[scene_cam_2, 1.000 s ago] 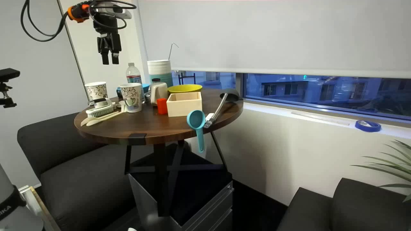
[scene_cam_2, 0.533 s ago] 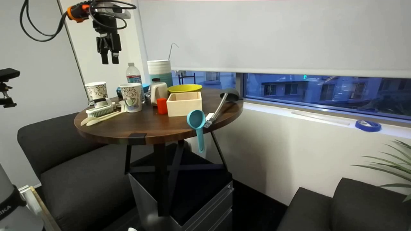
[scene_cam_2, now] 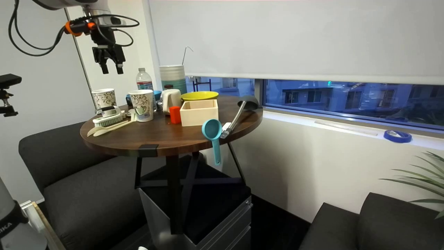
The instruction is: Place the two coffee cups upside down
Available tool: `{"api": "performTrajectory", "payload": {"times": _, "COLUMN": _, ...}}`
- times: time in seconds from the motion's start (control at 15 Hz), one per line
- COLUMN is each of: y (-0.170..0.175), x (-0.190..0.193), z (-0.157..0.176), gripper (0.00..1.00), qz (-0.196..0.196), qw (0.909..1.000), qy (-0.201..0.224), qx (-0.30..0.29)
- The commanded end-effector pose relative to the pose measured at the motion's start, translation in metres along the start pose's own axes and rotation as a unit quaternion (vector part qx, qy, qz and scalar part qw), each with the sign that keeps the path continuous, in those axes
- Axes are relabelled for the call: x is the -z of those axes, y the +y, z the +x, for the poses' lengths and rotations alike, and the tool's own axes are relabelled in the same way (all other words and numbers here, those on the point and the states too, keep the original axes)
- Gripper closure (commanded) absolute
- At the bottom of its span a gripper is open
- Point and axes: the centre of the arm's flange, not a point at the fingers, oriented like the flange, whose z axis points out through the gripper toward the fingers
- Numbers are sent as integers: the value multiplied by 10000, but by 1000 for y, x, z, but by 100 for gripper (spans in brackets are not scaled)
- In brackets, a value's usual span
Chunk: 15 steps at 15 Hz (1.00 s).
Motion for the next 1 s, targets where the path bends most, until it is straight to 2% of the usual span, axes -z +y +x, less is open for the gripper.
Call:
{"api": "performTrajectory", "payload": {"times": 0.0, "y": -5, "x": -32, "z": 1, "gripper": 0, "qz": 261, "qw": 9996, "qy": 35, "qx": 118}}
{"api": "performTrajectory", "payload": {"times": 0.4, "y": -5, "x": -64, "z": 5, "gripper": 0, "qz": 583, "qw": 9976, "qy": -109, "qx": 362}}
{"api": "performTrajectory", "payload": {"times": 0.73, "y": -3, "x": -85, "z": 6, "gripper": 0, "qz": 867, "qw": 9938, "qy": -449, "qx": 530}}
{"api": "performTrajectory", "payload": {"times": 0.8, "y": -3, "x": -89, "z": 7, "gripper": 25, "qz": 899, "qw": 9932, "qy": -494, "qx": 553}}
{"api": "performTrajectory", "payload": {"times": 0.87, "y": -3, "x": -92, "z": 8, "gripper": 26, "qz": 945, "qw": 9923, "qy": -554, "qx": 572}}
{"api": "performTrajectory", "payload": {"times": 0.93, "y": -3, "x": -95, "z": 9, "gripper": 34, "qz": 976, "qw": 9917, "qy": -600, "qx": 589}}
